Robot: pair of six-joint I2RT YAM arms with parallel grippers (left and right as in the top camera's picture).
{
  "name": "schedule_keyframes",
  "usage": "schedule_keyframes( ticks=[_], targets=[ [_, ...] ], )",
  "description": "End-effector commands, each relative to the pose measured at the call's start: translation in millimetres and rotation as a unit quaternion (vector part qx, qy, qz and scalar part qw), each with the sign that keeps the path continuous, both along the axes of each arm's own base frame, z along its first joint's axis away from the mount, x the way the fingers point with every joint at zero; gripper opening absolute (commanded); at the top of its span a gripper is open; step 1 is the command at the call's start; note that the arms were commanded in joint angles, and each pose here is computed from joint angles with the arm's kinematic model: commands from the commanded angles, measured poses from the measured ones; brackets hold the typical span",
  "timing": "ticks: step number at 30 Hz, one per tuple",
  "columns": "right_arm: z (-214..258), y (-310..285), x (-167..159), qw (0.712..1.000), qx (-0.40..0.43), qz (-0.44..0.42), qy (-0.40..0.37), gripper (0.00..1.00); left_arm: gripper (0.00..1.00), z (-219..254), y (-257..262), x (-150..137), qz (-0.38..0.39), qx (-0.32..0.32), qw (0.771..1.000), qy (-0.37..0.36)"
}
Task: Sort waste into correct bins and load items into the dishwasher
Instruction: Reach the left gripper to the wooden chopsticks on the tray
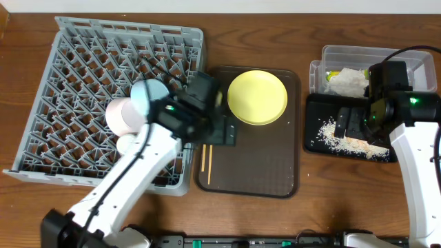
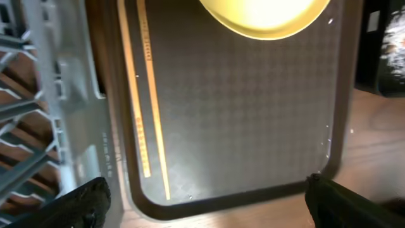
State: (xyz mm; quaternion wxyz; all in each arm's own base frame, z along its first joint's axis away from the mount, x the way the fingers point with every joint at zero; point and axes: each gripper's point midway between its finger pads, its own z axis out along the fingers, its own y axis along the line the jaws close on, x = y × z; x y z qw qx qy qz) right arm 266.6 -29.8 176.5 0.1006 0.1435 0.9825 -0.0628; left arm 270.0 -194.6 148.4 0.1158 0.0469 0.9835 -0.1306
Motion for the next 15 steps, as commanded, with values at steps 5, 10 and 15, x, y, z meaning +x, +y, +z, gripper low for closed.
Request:
schedule_keyframes(
  ticks=[5, 10, 15],
  targets=[
    [1.1, -3.0, -0.6, 1.000, 0.002, -0.012, -0.002, 0.99, 0.98, -50.3, -15.0, 5.7, 0.034, 0.060, 0.997, 0.027],
    [1.1, -3.0, -0.6, 1.000, 0.002, -0.012, -0.002, 0.99, 0.98, -86.1, -22.3, 13.6, 0.034, 0.077, 0.995, 0.049],
    [1.0, -3.0, -1.3, 1.000, 0.002, -0.012, -0.001, 0.99, 0.98, -115.8, -23.6, 18.2, 0.034, 0.096, 0.993, 0.065]
  ],
)
